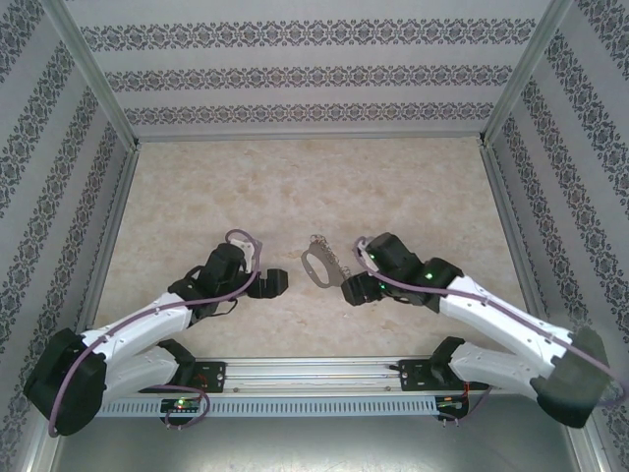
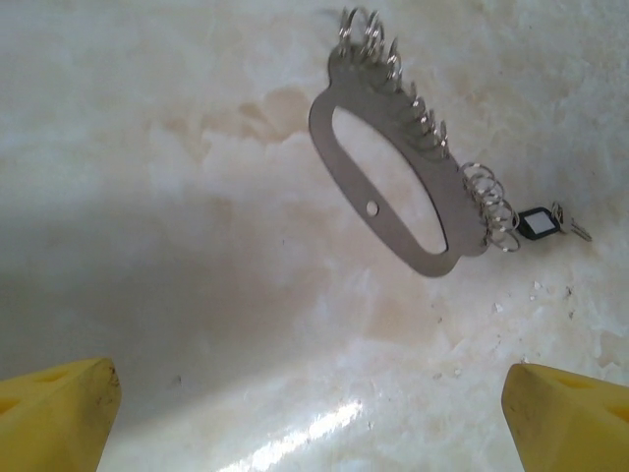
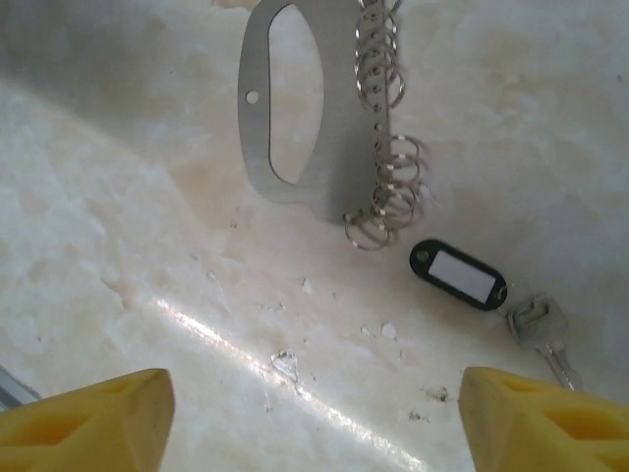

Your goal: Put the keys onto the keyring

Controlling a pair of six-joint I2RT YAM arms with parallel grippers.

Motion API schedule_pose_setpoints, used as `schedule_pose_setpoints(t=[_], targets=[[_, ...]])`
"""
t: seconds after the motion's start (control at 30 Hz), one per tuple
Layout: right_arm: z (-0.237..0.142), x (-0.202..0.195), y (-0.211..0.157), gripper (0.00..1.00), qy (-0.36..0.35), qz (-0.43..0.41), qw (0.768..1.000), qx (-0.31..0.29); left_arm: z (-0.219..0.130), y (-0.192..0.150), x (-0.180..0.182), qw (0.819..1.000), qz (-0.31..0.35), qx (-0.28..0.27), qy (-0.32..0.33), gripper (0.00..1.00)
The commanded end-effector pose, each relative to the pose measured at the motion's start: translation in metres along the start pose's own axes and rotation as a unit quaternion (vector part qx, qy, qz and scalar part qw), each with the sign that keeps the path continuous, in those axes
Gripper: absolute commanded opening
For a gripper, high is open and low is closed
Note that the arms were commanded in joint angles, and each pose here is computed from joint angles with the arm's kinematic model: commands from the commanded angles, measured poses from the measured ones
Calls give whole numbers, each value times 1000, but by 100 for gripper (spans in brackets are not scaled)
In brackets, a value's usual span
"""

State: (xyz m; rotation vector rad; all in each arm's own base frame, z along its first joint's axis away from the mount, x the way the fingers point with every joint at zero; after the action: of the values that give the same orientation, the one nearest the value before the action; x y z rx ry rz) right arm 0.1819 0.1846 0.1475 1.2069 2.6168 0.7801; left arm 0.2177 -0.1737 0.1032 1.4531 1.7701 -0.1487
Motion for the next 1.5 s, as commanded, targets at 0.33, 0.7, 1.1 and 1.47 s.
schedule_pose_setpoints(t=[0.33, 0.7, 1.1, 1.47], targets=[[52, 0, -3, 58, -59, -105, 986, 117, -45, 23, -25, 996, 3, -80, -35, 100], [80, 4, -1, 38, -59, -160, 970, 176, -47, 26, -23, 996, 7, -86, -18, 100], [91, -2, -7, 25, -92, -198, 952, 213, -52, 27, -24, 996, 14, -91, -17, 100], [104, -7, -6, 22, -110, -222, 940, 233, -55, 27, -22, 995, 16, -95, -14, 100]])
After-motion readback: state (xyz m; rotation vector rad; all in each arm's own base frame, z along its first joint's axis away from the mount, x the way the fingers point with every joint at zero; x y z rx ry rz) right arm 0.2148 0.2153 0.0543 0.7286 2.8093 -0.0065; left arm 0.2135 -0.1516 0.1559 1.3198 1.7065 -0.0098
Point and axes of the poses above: each hand's point on the last joint's axis, 136 mm out from that joint toward the fingers, its own z axis out along the fingers, its own x axis along the line the jaws close on, y = z × x, the point moved 3 cm from there along -z, back along the fingers, and after that the axes turned 15 degrees about -z, right-handed, at the moved point
